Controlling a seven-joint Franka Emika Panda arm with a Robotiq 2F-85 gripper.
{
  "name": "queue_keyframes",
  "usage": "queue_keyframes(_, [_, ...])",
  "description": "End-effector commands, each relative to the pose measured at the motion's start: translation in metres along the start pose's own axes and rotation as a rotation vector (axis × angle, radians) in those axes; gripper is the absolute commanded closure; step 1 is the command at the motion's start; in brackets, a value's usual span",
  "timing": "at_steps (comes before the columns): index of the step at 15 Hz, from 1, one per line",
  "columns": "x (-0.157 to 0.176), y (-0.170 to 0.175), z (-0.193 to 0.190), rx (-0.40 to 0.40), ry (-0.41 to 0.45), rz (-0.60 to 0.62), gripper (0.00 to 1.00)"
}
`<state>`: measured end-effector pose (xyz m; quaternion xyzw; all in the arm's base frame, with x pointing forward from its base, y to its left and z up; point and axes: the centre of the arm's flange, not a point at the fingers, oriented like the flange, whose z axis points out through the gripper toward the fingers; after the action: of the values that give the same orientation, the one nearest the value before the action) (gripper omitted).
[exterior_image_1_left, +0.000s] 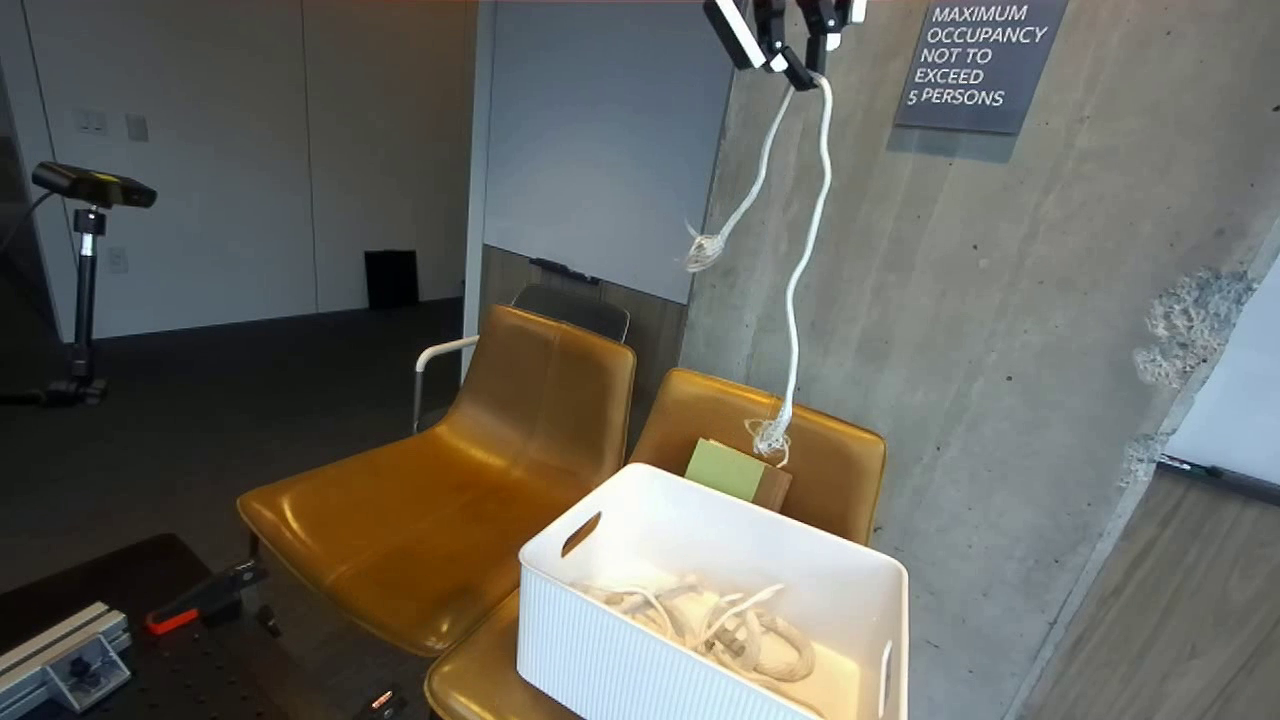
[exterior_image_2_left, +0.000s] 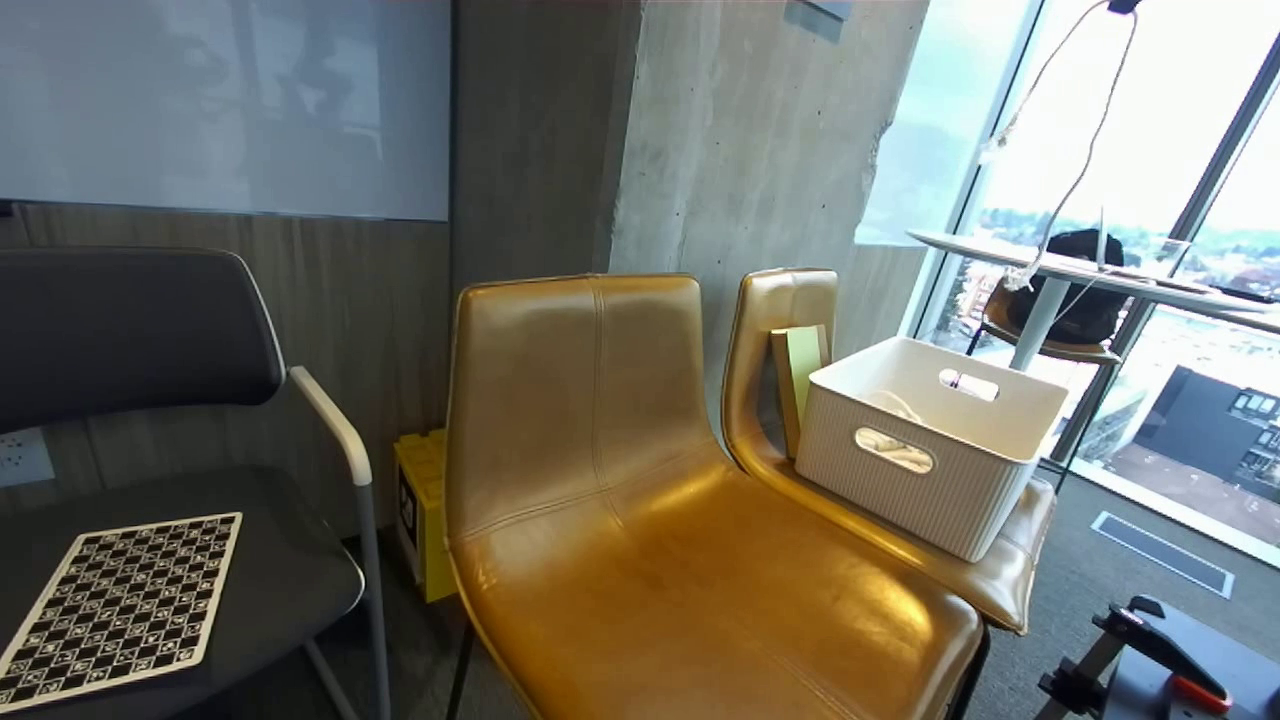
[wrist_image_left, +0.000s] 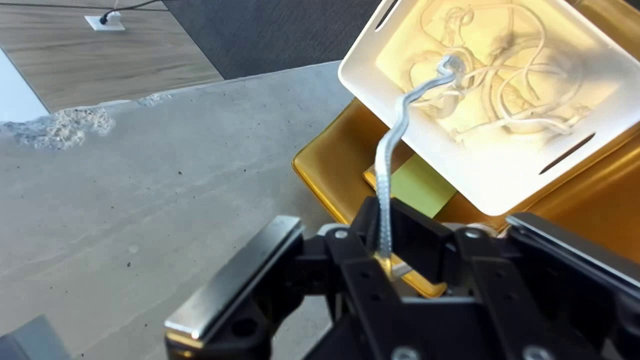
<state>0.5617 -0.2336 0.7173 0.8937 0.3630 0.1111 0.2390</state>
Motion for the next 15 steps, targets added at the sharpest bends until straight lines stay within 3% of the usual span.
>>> queue_keyframes(1, [-0.023,0.062,0.026,0.092,0.008,-0.025,0.98])
queue_keyframes(5, [-0.022,0.032,0.088,0.212,0.021,-0.051,0.98])
queue_keyframes(9, [-0.012,-0.014,0.156,0.297,-0.030,-0.080,0.98])
queue_keyframes(13, [-0.010,-0.046,0.207,0.297,-0.038,-0.067,0.98])
queue_keyframes(15, [-0.007,-0.050,0.215,0.254,-0.031,-0.048,0.98])
